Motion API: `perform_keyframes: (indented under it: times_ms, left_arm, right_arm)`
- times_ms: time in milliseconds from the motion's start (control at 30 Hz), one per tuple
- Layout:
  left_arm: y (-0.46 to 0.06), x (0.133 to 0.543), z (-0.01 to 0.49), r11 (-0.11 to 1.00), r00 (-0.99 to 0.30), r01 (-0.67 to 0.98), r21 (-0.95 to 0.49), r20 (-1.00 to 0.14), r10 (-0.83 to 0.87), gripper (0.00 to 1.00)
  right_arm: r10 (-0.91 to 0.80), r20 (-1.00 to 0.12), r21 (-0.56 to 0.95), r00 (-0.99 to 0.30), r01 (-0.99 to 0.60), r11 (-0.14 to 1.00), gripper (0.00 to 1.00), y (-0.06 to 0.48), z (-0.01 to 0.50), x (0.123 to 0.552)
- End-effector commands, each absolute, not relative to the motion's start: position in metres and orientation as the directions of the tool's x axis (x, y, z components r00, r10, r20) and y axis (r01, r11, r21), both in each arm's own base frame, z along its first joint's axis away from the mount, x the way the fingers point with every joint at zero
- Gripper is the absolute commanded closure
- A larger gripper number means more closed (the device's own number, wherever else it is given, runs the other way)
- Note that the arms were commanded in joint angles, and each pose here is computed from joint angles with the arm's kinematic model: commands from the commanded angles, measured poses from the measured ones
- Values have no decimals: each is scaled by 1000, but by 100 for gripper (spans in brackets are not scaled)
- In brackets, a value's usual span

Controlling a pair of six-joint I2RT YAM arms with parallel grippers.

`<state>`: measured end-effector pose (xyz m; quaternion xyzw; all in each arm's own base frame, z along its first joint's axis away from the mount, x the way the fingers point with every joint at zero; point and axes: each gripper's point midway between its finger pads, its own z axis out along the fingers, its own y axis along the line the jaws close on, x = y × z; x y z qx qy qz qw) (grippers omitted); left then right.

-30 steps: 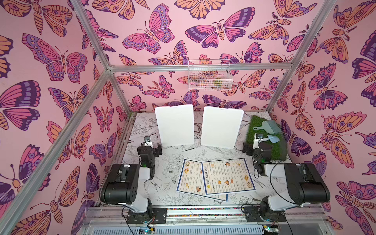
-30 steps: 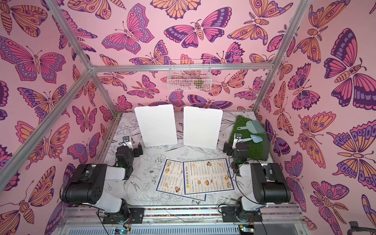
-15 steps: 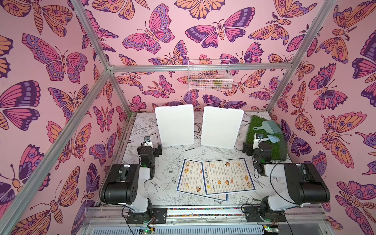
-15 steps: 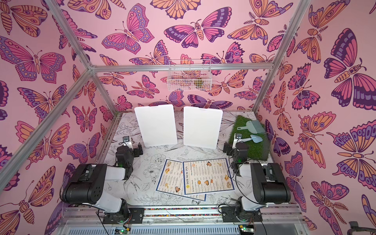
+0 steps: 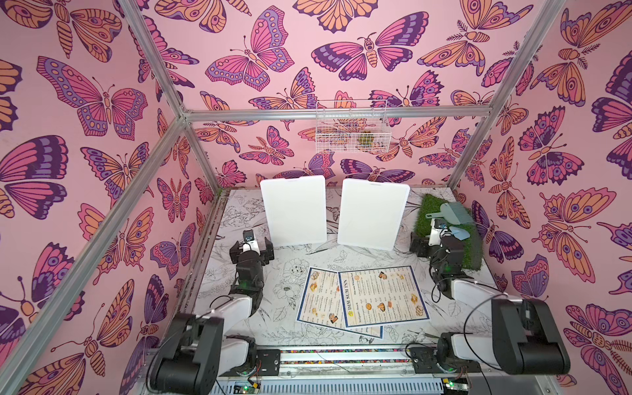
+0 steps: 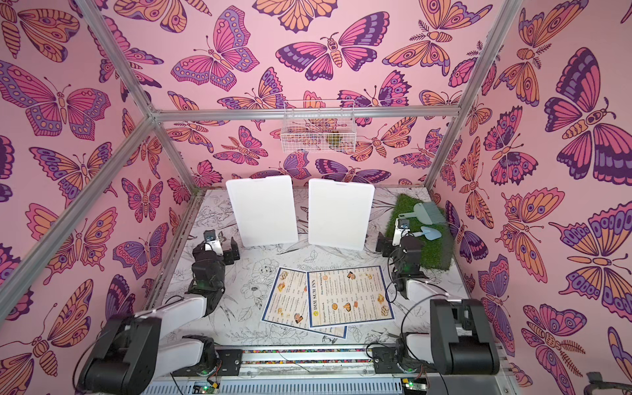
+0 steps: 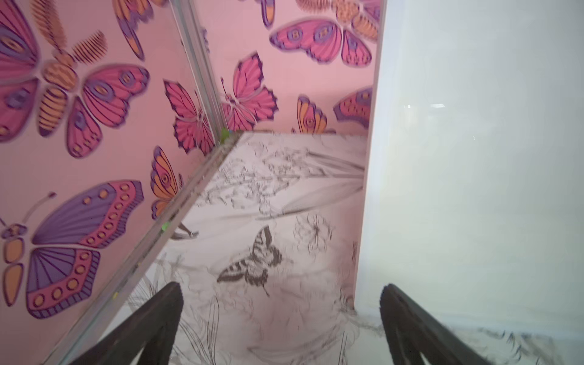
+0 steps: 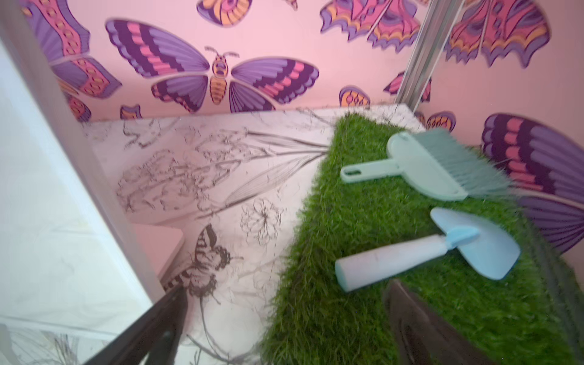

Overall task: Insert the menus into the narrow rack
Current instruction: Pick up the menu from the center of the board.

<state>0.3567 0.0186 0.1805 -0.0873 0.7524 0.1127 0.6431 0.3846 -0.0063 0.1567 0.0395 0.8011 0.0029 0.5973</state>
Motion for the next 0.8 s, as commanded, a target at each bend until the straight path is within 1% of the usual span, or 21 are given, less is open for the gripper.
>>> perform_keyframes:
  times_ms: [0,67,133,233,267,333,367,433,500,533,633,767]
  left_arm:
    - [41,341,188,901,-193,-433,-23,-974,-118,2]
    - [44,335,194,871,-185,-478,-113,-957,-226,1]
    - [37,333,197,865,-212,-467,-182,-927,-310,1]
    - [13,336,203,887,-280,-373,-271,-879,-386,1]
    - [3,337,204,896,-309,-332,-296,-863,-399,2]
    - [-15,337,201,893,-386,-288,-345,-812,-438,1]
    - [-29,337,198,898,-439,-255,-359,-784,-439,1]
    - [-59,332,194,918,-527,-186,-350,-753,-394,1]
    - [-91,323,189,937,-581,-104,-334,-744,-330,1]
    - [-110,317,186,938,-609,-50,-342,-734,-301,1]
    - [-154,296,171,908,-698,47,-416,-664,-269,1]
    - [-204,267,151,864,-802,146,-481,-569,-181,0]
  right_arm:
    - [162,-948,126,-273,144,982,1,-18,174,382]
    - [230,-939,193,-256,162,968,1,-18,182,383]
    - [292,-922,264,-252,139,954,1,-11,187,385]
    - [363,-895,363,-259,50,931,1,8,195,386]
    - [405,-876,408,-261,49,912,1,11,197,386]
    - [473,-827,481,-305,53,875,1,18,195,383]
    - [495,-798,510,-343,54,859,1,23,193,381]
    - [550,-722,562,-418,107,820,1,27,183,378]
    - [568,-659,579,-493,151,802,1,33,169,375]
    - [554,-640,583,-532,133,802,1,39,164,375]
    - [544,-585,615,-602,108,781,1,54,150,371]
    - [557,-478,643,-679,161,749,1,63,130,353]
